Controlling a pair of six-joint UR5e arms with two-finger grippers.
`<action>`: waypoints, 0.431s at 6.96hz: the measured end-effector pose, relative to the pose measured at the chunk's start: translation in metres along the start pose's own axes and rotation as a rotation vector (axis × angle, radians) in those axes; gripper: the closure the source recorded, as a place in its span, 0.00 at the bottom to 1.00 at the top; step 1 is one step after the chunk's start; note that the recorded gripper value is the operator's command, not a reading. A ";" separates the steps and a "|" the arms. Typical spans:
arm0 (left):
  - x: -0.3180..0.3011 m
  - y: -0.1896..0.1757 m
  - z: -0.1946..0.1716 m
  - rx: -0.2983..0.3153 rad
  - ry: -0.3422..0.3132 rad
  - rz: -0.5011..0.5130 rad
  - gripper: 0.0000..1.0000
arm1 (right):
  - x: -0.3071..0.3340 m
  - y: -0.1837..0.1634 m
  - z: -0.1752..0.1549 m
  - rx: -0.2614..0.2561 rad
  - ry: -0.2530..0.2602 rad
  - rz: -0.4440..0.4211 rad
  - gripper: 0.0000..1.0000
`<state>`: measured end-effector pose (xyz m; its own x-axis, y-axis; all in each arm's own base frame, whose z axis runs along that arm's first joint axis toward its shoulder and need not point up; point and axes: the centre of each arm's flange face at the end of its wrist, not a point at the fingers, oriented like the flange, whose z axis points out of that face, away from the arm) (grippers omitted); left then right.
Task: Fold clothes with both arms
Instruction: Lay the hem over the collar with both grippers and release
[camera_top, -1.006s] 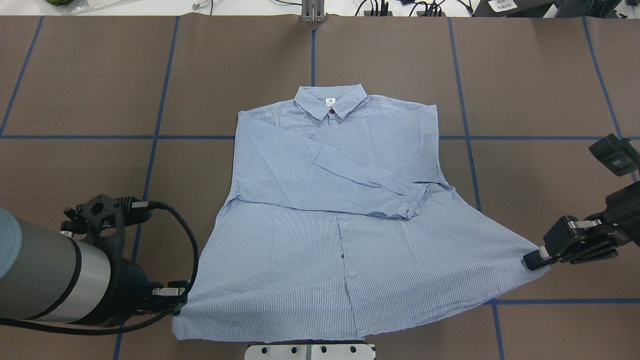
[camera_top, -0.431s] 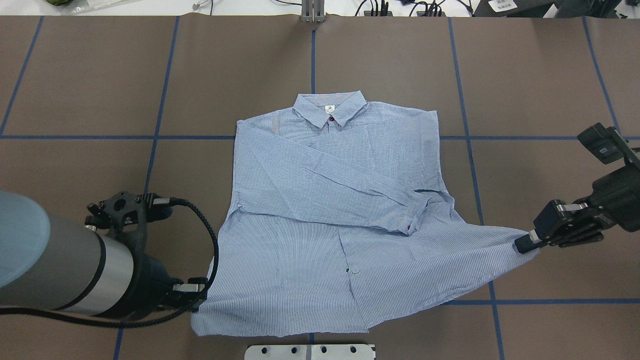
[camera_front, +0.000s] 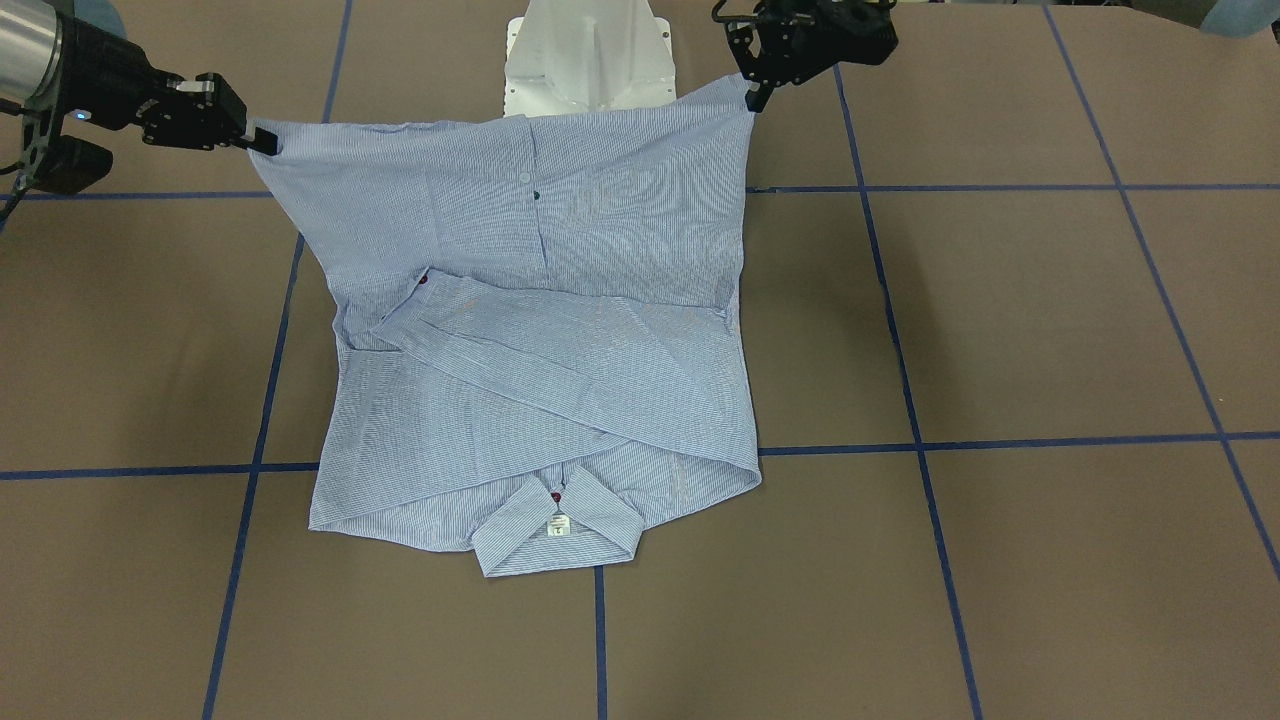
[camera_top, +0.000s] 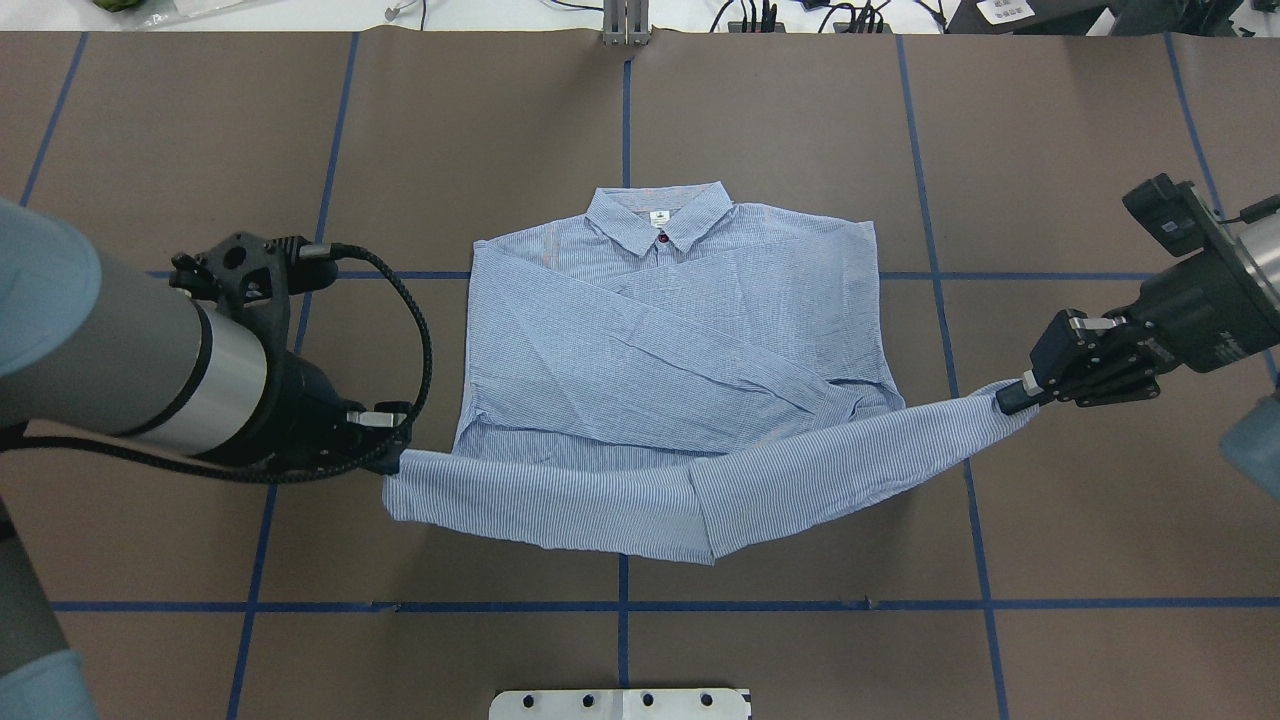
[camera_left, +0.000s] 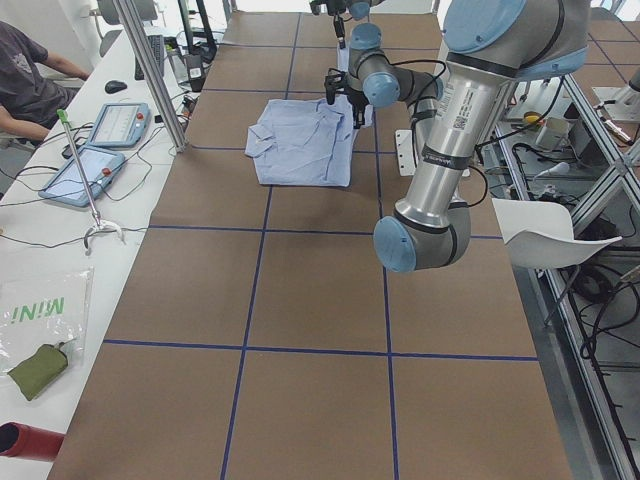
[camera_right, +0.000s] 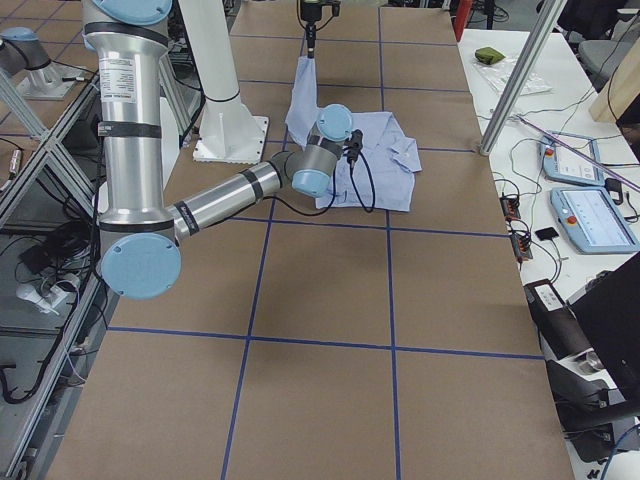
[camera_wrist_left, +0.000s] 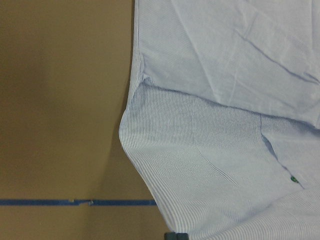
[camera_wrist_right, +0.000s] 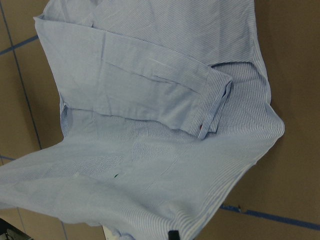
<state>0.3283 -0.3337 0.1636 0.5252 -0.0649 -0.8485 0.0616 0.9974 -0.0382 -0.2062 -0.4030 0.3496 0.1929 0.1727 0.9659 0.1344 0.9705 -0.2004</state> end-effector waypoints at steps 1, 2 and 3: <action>-0.007 -0.031 0.004 0.022 0.007 0.009 1.00 | 0.000 -0.024 -0.002 0.025 0.002 0.015 1.00; -0.012 -0.063 0.020 0.043 0.023 0.018 1.00 | -0.005 -0.053 -0.001 0.047 0.003 0.026 1.00; -0.017 -0.093 0.041 0.060 0.046 0.023 1.00 | -0.012 -0.083 0.002 0.065 0.006 0.038 1.00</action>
<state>0.3485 -0.4266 0.2038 0.4879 -0.0390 -0.8720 0.1014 0.9948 0.0123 -0.2213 -0.4852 0.3552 0.2021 0.2093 0.9567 0.0636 0.9720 -0.2261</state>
